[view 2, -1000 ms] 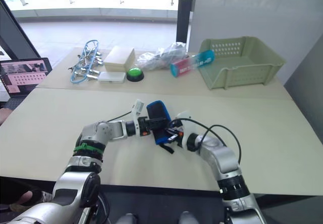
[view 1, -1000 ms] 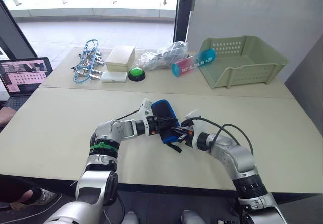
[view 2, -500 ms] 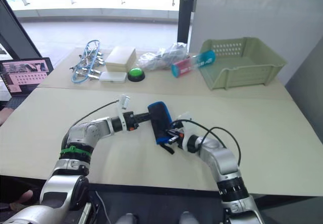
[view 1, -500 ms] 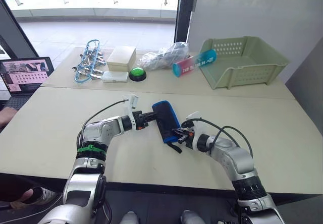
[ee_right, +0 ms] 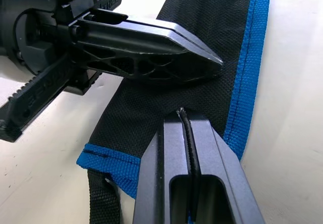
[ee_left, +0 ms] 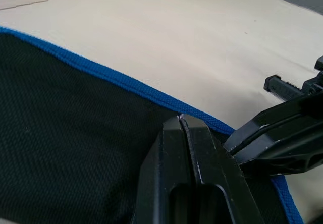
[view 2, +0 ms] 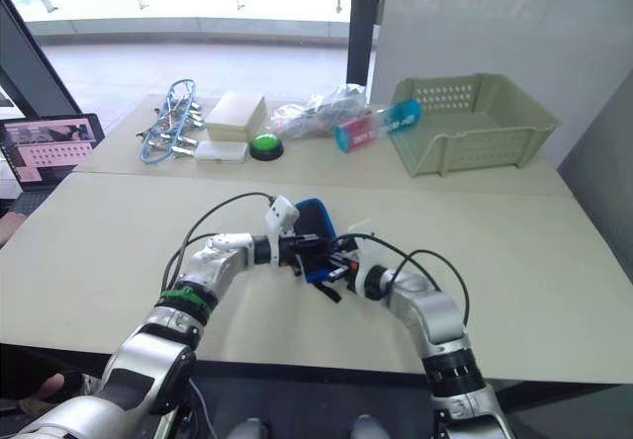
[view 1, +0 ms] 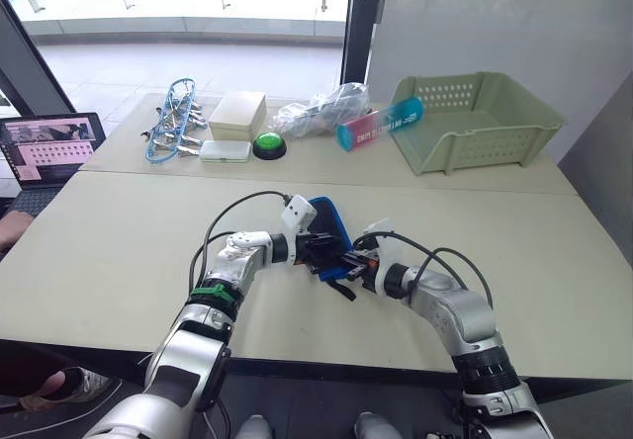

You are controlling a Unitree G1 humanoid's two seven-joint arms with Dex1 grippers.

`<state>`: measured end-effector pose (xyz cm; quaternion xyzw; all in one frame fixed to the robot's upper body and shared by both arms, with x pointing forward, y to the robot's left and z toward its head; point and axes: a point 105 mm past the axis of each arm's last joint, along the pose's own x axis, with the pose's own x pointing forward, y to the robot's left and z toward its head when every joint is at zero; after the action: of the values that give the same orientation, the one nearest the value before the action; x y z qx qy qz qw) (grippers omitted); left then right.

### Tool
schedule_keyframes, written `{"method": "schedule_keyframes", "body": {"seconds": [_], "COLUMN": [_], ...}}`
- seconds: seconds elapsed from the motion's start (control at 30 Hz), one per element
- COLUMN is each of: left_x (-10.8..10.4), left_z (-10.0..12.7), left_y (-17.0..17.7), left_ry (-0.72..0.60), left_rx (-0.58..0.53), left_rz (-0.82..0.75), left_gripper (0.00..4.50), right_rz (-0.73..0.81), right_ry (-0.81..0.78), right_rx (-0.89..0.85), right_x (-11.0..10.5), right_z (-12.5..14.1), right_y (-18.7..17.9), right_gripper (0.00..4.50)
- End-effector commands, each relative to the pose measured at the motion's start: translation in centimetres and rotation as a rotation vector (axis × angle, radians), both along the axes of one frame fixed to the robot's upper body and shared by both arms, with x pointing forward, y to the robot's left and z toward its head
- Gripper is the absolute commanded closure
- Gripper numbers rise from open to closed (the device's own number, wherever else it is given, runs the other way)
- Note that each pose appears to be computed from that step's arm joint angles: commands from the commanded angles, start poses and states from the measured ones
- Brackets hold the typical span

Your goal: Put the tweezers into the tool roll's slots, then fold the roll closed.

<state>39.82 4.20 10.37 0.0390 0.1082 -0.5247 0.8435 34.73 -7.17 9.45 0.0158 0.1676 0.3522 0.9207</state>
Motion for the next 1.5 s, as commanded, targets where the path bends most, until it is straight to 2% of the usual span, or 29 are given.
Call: {"method": "schedule_keyframes", "body": {"seconds": [0.03, 0.2, 0.4, 0.63, 0.77, 0.9, 1.1, 1.17, 1.27, 1.33, 1.47, 1.5], "left_x": [0.6, 1.5, 3.4, 4.3, 4.6, 5.0, 5.1, 4.8, 2.7, 1.0, -2.2, -3.1], "left_z": [-2.5, -2.1, -0.7, -0.8, -0.3, 1.8, 5.1, 7.2, 9.1, 9.0, 7.8, 7.5], "left_y": [1.5, 2.5, 4.7, 6.0, 5.7, 5.2, 6.3, 7.2, 9.0, 10.1, 12.9, 14.0], "left_ry": [0.071, 0.087, 0.136, 0.151, 0.140, 0.088, -0.018, -0.137, -0.228, -0.244, -0.245, -0.247], "left_rx": [0.073, 0.074, 0.036, 0.068, 0.054, -0.031, -0.156, -0.223, -0.315, -0.313, -0.239, -0.212], "left_rz": [0.080, 0.132, 0.294, 0.408, 0.412, 0.382, 0.342, 0.306, 0.175, 0.118, 0.100, 0.113], "left_gripper": [4.46, 4.46, 4.46, 4.46, 4.46, 4.46, 4.46, 4.46, 4.46, 4.46, 4.46, 4.21], "right_rz": [-0.029, -0.076, -0.071, -0.056, -0.049, -0.047, 0.027, 0.048, 0.035, 0.029, 0.028, 0.028], "right_ry": [0.170, 0.218, 0.230, 0.226, 0.218, 0.181, 0.049, -0.028, -0.134, -0.171, -0.218, -0.233], "right_rx": [-0.125, -0.167, -0.157, -0.148, -0.142, -0.113, -0.050, -0.003, 0.083, 0.108, 0.149, 0.169], "right_x": [-1.3, -1.3, -1.5, -1.6, -1.7, -1.5, -1.5, -1.6, -1.5, -1.6, -2.5, -2.8], "right_z": [-4.4, -5.5, -5.6, -5.4, -5.2, -4.5, -1.5, 0.5, 4.0, 5.3, 7.5, 8.3], "right_y": [-1.1, -1.8, -1.5, -1.1, -1.0, -0.6, 0.8, 1.2, 1.2, 0.8, -0.1, -0.6], "right_gripper": [4.50, 4.50, 4.50, 4.50, 4.50, 4.50, 4.50, 4.50, 4.50, 4.50, 4.50, 4.24]}}
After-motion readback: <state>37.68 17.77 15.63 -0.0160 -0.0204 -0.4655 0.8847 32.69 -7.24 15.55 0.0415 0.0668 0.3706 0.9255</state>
